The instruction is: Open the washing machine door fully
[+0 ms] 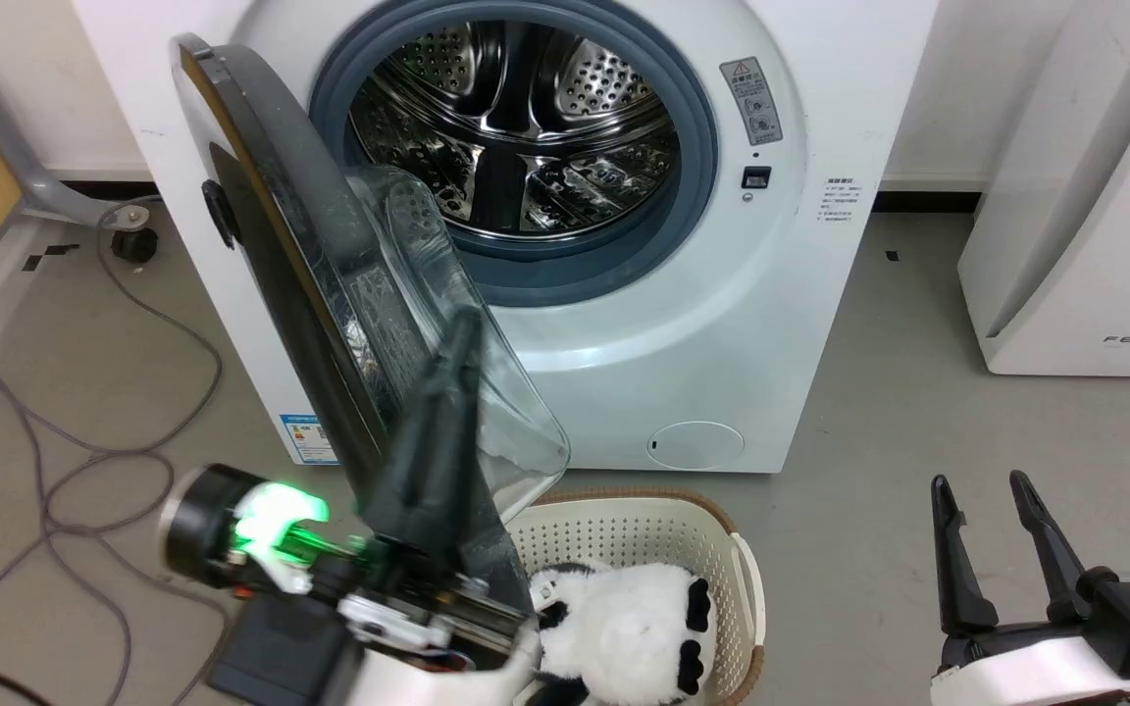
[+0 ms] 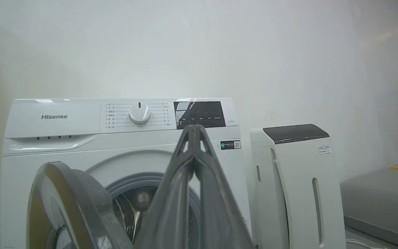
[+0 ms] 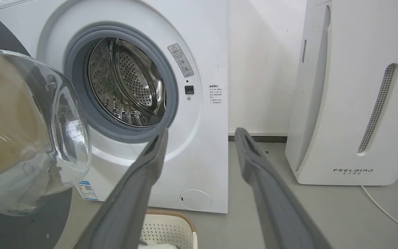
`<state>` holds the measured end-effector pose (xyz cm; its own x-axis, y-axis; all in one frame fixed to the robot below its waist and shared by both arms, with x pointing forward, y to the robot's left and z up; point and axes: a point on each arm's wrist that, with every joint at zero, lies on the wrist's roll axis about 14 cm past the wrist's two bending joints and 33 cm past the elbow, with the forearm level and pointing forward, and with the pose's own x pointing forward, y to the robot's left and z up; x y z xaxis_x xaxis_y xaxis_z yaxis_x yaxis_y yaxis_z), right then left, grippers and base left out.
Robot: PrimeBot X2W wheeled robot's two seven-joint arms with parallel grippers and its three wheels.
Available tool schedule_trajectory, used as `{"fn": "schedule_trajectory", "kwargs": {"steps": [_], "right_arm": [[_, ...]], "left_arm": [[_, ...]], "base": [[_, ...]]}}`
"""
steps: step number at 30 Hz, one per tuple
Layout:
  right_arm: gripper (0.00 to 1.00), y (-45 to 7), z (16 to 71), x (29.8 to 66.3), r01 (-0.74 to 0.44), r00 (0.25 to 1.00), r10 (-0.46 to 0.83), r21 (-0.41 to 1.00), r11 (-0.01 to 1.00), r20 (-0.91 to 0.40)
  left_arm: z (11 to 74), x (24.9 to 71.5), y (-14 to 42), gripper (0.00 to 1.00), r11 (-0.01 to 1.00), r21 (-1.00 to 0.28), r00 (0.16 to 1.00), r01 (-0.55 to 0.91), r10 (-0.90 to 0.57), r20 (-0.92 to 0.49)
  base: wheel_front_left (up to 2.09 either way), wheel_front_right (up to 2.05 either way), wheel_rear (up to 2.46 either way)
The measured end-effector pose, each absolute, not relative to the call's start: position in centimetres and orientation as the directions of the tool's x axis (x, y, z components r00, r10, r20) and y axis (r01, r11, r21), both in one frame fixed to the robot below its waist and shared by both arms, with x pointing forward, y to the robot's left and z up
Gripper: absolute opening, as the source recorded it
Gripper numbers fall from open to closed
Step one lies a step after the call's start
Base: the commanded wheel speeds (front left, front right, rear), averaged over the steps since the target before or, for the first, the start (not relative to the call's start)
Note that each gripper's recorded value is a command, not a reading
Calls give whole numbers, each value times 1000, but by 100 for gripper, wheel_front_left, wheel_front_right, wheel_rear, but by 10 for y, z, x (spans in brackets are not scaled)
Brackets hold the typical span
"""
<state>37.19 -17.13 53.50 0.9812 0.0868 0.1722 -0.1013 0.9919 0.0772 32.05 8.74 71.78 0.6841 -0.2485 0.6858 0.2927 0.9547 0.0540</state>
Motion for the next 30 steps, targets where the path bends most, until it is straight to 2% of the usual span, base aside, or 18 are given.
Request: {"fn": "schedule_trajectory", "kwargs": {"steps": [16, 30], "right_arm": [[100, -173, 534, 371, -98, 982, 84, 74, 992, 170], [100, -165, 530, 375, -118, 982, 106, 70, 991, 155]], "left_arm": [[676, 295, 1, 0, 813, 89, 638, 575, -514, 573], [608, 289, -7, 0, 799, 35, 729, 601, -565, 387]], "base": [[0, 0, 0], [0, 0, 0]]}}
